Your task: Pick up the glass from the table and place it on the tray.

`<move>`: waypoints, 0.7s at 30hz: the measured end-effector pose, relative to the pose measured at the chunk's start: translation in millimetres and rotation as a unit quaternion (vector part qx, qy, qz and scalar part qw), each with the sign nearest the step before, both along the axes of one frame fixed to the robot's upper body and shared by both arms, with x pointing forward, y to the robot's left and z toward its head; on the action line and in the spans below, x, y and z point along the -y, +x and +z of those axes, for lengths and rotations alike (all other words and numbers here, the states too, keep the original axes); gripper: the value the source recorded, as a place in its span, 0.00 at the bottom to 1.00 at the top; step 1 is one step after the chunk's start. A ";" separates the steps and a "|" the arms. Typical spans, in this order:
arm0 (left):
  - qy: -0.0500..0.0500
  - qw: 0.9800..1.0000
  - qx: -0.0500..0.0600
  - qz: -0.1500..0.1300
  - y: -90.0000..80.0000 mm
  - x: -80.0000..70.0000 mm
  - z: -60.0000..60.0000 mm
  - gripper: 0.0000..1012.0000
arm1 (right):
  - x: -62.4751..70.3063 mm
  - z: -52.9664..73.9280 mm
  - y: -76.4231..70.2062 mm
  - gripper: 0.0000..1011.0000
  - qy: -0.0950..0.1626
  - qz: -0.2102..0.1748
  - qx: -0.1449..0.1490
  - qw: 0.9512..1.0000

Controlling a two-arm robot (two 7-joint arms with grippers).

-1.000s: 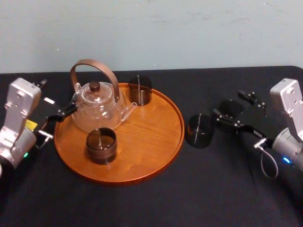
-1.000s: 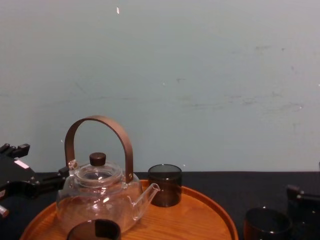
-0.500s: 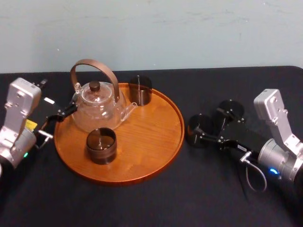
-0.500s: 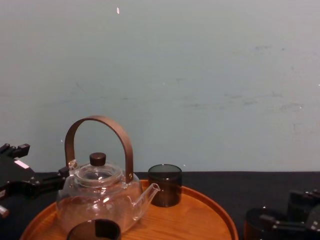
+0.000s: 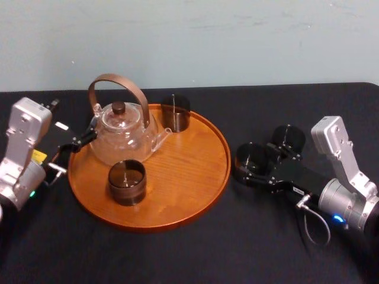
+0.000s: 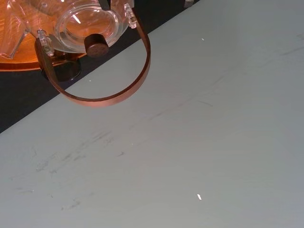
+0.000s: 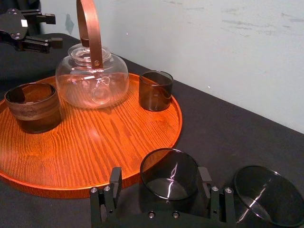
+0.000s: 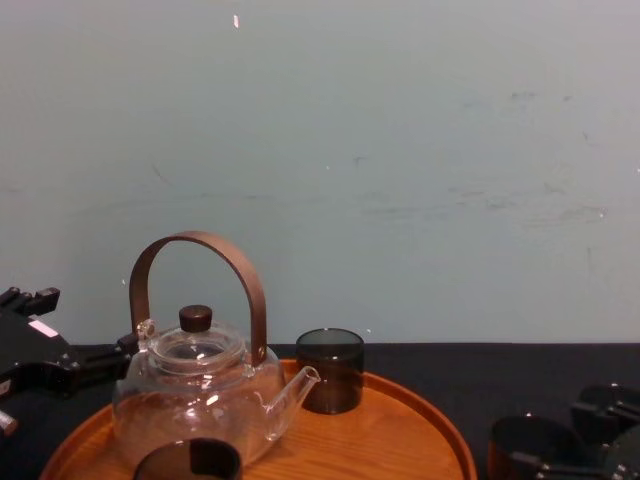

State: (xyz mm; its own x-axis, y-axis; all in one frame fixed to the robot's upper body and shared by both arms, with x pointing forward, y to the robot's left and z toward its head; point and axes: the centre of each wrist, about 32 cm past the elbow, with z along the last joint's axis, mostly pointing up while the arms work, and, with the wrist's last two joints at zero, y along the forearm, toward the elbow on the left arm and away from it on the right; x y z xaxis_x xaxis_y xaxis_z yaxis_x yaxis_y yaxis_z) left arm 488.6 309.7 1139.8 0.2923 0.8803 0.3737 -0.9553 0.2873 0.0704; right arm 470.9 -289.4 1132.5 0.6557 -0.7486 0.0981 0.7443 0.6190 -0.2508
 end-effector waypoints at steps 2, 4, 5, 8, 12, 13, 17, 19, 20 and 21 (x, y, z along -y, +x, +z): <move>0.000 1.000 0.000 0.000 0.0 0.0 0.0 0.99 | 0.5 0.7 -0.3 0.99 0.000 -0.001 0.001 1.000; 0.000 1.000 0.000 0.000 0.0 0.0 0.0 0.99 | 1.1 2.1 -1.3 0.99 0.000 -0.001 0.003 1.000; 0.000 1.000 0.000 0.000 0.0 0.0 0.0 0.99 | 1.3 2.6 -1.6 0.99 0.000 -0.002 0.004 1.000; 0.000 1.000 0.000 0.000 0.0 0.0 0.0 0.99 | 1.6 4.3 -3.4 0.99 0.000 -0.003 0.006 1.000; 0.000 1.000 0.000 0.000 0.0 0.0 0.0 0.99 | 1.2 4.1 -8.1 0.99 0.002 -0.006 -0.001 1.000; 0.000 1.000 0.000 0.000 0.0 0.0 0.0 0.99 | 1.8 1.2 -16.3 0.99 0.005 -0.014 -0.025 1.000; 0.000 1.000 0.000 0.000 0.0 0.0 0.0 0.99 | 1.4 -3.7 -17.3 0.99 0.009 -0.024 -0.038 0.999; 0.000 1.000 0.000 0.000 0.0 0.0 0.0 0.99 | 1.0 -6.2 -17.0 0.99 0.010 -0.030 -0.044 0.999; 0.000 1.000 0.000 0.000 0.0 0.0 0.0 0.99 | 0.7 -7.5 -16.6 0.99 0.011 -0.034 -0.048 0.998; 0.000 1.000 0.000 0.000 0.0 0.0 0.0 0.99 | 0.5 -7.8 -16.2 0.99 0.011 -0.035 -0.050 0.998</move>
